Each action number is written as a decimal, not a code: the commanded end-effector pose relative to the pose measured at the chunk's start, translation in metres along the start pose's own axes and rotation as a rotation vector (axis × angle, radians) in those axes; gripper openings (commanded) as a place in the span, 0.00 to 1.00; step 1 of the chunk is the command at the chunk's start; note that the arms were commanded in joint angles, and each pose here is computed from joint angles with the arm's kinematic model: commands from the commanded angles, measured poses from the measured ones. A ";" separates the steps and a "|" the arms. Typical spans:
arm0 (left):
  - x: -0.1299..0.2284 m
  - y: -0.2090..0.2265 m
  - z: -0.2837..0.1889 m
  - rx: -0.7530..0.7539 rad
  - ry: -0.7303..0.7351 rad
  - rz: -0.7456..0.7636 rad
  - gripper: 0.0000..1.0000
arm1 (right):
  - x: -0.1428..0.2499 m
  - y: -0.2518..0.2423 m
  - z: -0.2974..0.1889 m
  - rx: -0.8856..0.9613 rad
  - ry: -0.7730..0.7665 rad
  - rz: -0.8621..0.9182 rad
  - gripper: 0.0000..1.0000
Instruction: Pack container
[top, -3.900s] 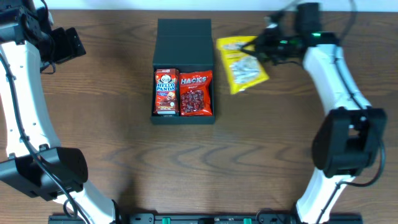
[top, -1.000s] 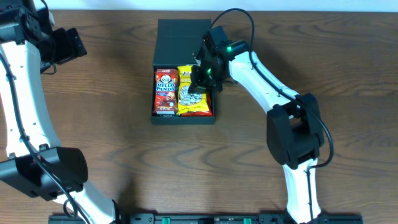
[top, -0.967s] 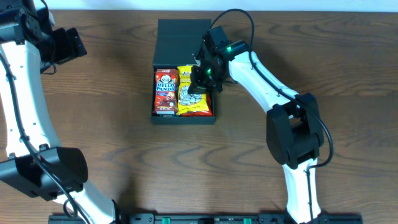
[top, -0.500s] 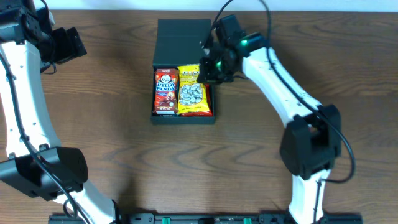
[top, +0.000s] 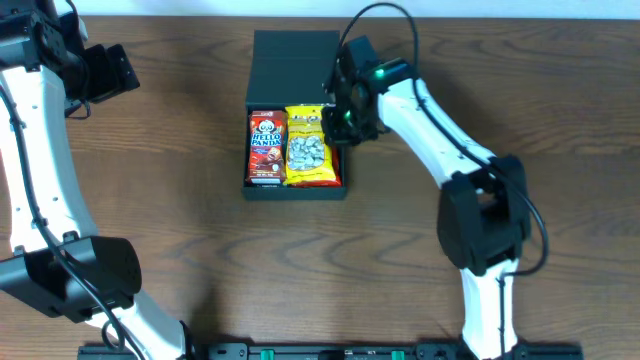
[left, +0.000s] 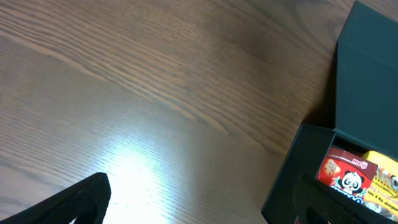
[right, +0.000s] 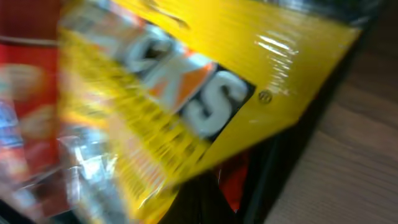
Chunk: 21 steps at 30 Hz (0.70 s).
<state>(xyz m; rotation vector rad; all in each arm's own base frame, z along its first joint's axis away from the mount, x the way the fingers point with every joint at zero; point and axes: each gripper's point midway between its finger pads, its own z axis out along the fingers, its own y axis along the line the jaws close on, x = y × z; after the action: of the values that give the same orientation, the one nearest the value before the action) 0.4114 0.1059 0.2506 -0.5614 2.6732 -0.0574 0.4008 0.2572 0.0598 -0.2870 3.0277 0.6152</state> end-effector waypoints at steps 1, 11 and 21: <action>0.002 0.001 0.007 -0.003 0.017 -0.010 0.95 | 0.009 -0.008 0.014 0.037 0.046 -0.008 0.02; 0.002 0.001 0.007 -0.004 0.017 -0.011 0.95 | 0.005 -0.004 -0.015 0.067 -0.003 -0.019 0.02; 0.002 0.001 0.007 -0.004 0.017 -0.011 0.95 | -0.031 0.006 -0.080 0.131 -0.266 -0.066 0.01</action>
<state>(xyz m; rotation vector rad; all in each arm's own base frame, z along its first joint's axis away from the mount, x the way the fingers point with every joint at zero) 0.4115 0.1058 0.2507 -0.5612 2.6729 -0.0579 0.4205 0.2412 0.1179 -0.2838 2.8474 0.4672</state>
